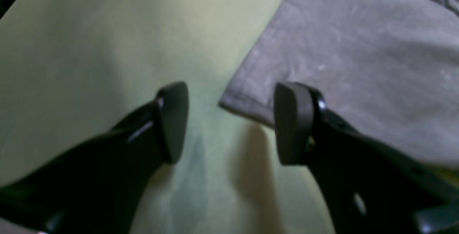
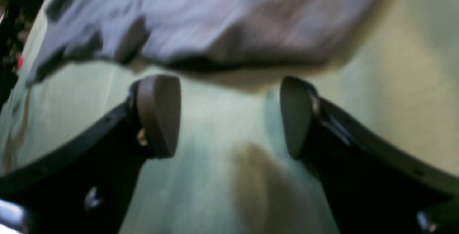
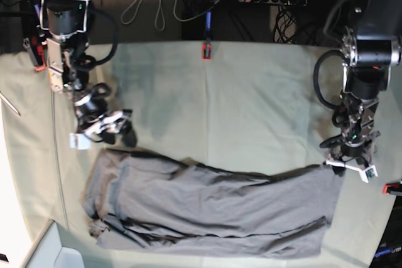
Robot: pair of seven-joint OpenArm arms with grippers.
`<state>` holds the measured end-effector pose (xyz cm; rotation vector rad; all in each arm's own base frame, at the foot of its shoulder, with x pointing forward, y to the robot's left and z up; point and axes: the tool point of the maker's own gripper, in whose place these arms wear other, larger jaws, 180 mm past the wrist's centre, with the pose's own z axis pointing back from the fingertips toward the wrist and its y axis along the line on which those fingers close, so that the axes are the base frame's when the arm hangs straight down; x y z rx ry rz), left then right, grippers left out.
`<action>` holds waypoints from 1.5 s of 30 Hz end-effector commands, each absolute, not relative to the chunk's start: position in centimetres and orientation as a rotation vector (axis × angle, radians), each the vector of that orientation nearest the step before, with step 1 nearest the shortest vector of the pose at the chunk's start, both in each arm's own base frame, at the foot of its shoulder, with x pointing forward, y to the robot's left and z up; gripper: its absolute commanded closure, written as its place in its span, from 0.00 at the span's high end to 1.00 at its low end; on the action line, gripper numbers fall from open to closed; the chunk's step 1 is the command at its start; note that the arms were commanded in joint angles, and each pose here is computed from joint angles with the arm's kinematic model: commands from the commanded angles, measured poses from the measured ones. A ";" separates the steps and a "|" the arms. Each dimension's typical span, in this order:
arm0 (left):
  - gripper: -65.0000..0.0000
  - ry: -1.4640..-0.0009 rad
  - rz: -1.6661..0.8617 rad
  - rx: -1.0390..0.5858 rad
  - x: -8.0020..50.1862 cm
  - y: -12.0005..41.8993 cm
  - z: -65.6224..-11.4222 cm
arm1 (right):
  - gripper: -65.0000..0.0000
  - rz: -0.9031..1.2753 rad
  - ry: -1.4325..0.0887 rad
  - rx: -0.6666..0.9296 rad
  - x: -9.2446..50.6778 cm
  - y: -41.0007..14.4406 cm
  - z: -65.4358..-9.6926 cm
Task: Layout the t-shirt on the table in an organized manner, then fold the t-shirt properly
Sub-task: 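Grasp the shirt's edge corners with the right and left grippers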
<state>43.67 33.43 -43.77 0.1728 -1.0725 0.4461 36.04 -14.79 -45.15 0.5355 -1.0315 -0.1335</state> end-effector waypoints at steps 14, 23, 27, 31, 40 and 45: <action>0.56 -1.128 0.438 0.192 44.5 34.4 -42.1 | 0.67 -0.210 -1.004 0.569 40.3 -15.2 -45.5; 0.56 -1.104 0.444 0.200 43.3 34.8 -43.1 | 0.58 -0.198 -1.048 0.582 42.4 -14.9 -43.6; 0.56 -1.099 0.442 0.203 43.0 34.9 -43.4 | 0.32 -0.195 -1.061 0.586 43.0 -14.8 -43.0; 0.56 -1.094 0.442 0.216 42.4 35.6 -43.5 | 0.06 -0.191 -1.062 0.577 43.0 -15.2 -43.0; 0.57 -1.101 0.443 0.221 42.5 35.9 -43.2 | 0.00 -0.128 -1.089 0.522 37.7 -16.8 -43.4; 0.57 -1.101 0.445 0.211 42.7 35.4 -43.3 | 0.00 -0.086 -1.201 0.468 33.9 -18.3 -39.8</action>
